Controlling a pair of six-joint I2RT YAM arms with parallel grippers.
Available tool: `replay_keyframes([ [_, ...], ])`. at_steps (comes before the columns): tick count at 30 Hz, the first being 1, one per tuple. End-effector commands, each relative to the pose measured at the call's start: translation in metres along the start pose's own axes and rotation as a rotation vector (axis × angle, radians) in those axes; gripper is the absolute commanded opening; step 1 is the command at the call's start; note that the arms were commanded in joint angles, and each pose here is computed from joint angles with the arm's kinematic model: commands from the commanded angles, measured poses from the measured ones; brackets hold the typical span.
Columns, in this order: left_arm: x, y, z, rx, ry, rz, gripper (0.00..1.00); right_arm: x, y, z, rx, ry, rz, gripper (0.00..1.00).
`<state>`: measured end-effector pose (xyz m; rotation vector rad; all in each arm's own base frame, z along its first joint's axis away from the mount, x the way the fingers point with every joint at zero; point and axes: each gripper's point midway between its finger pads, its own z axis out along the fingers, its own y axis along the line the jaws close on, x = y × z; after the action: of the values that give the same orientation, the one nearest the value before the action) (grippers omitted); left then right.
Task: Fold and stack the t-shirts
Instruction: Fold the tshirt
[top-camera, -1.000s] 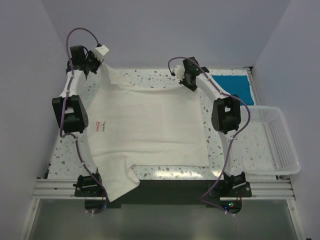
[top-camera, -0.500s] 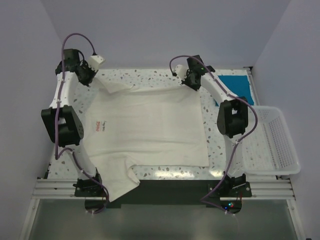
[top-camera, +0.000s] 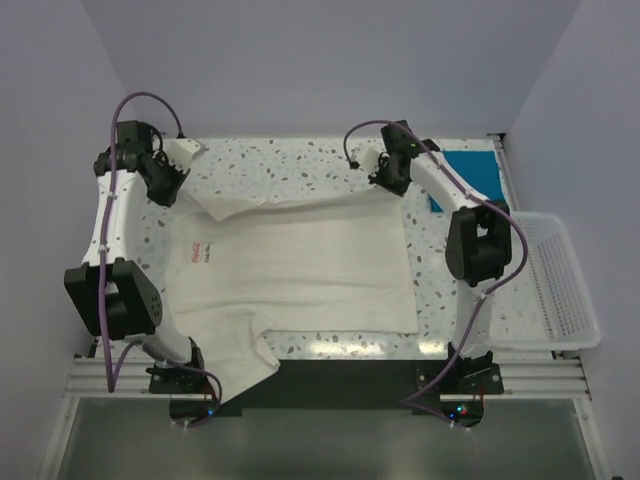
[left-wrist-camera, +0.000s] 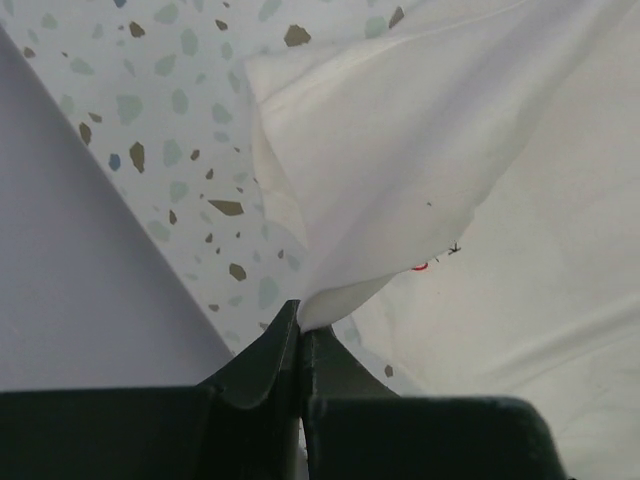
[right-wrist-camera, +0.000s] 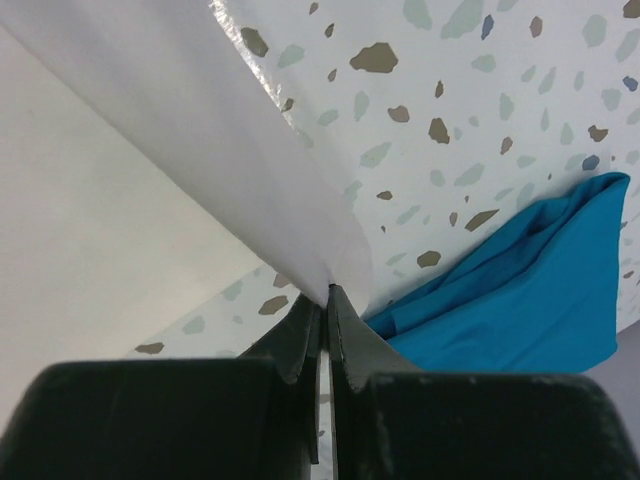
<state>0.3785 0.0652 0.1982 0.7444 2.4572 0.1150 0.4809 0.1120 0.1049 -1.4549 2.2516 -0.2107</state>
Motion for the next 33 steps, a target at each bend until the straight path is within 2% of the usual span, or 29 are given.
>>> replay_keyframes([
  [1,0.026,-0.018,-0.02,0.006,0.063,-0.068,0.0,0.004,-0.007,-0.029,0.025,-0.038,-0.02,0.0],
  [8,0.067,-0.044,-0.022,0.022,0.182,-0.128,0.0,0.02,0.022,-0.017,-0.074,-0.008,-0.035,0.0],
  [17,0.119,-0.086,-0.009,0.125,0.282,-0.063,0.0,0.032,0.048,-0.007,-0.172,0.028,-0.044,0.0],
  [26,0.141,-0.12,0.0,0.293,0.341,0.006,0.0,0.043,0.072,0.0,-0.261,0.083,-0.075,0.0],
  [27,0.143,-0.122,0.0,0.32,0.347,0.03,0.11,0.045,0.074,0.001,-0.269,0.09,-0.081,0.0],
  [29,0.135,-0.122,-0.002,0.345,0.322,0.03,0.2,0.048,0.08,0.002,-0.282,0.104,-0.083,0.0],
  [30,0.13,-0.119,-0.002,0.362,0.304,0.032,0.29,0.049,0.08,0.002,-0.284,0.106,-0.083,0.0],
  [32,0.102,-0.091,-0.006,0.336,0.199,-0.035,0.34,0.049,0.084,0.001,-0.293,0.11,-0.084,0.0],
  [33,0.098,-0.079,0.004,0.351,0.201,-0.102,0.35,0.05,0.084,0.001,-0.295,0.112,-0.08,0.0],
])
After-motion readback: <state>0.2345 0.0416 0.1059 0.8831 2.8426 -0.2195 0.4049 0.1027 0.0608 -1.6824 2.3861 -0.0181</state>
